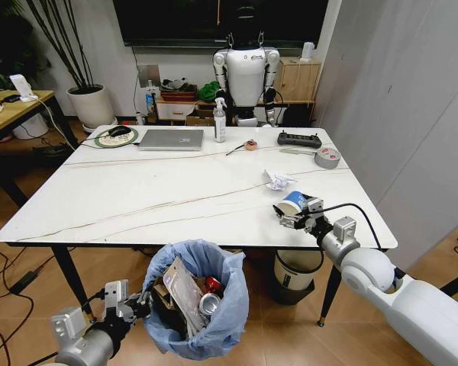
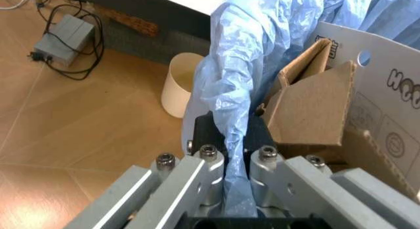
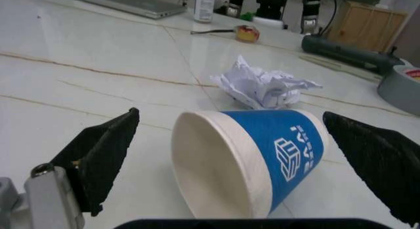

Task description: Pick up the trash bin and place the trash from the table into it.

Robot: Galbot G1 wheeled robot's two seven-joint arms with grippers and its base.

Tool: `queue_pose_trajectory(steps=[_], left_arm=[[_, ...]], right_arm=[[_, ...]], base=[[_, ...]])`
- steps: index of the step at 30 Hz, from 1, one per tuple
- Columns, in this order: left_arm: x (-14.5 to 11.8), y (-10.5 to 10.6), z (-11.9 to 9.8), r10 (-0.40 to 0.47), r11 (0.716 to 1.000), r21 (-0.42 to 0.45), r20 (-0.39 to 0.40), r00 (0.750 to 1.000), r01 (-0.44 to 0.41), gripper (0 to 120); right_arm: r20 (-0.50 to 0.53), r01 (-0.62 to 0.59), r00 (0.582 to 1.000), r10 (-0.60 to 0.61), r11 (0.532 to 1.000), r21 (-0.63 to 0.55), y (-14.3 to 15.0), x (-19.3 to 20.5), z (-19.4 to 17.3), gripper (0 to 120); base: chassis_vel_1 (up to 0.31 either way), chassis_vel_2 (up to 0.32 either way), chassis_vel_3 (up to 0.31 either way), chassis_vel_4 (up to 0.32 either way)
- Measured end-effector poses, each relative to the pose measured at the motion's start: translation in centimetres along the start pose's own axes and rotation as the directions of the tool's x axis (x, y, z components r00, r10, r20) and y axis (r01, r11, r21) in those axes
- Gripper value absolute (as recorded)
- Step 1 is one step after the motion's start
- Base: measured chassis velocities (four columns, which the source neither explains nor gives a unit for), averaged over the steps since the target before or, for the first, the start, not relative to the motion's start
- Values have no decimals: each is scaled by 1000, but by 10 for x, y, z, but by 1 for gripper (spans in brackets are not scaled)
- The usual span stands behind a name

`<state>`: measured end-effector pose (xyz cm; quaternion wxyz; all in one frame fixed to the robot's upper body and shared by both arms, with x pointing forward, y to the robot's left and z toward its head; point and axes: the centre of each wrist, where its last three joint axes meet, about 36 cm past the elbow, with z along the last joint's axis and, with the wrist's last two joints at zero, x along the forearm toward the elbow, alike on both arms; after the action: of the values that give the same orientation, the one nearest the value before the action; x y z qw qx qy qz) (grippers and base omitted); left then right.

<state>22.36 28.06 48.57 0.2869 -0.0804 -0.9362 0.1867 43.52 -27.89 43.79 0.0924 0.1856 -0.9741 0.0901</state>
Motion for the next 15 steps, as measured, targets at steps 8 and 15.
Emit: queue_pose_trajectory(steps=[8, 15], left_arm=[[-1, 1, -2, 3, 1000, 1, 2, 1000, -3, 0], [-3, 2, -3, 3, 1000, 0, 2, 1000, -3, 0]], right_arm=[[-61, -95, 993, 96, 995, 19, 0, -2, 9, 82], [-66, -103, 992, 105, 994, 20, -1, -1, 10, 57]], base=[[0, 0, 0, 0], [0, 0, 0, 0]])
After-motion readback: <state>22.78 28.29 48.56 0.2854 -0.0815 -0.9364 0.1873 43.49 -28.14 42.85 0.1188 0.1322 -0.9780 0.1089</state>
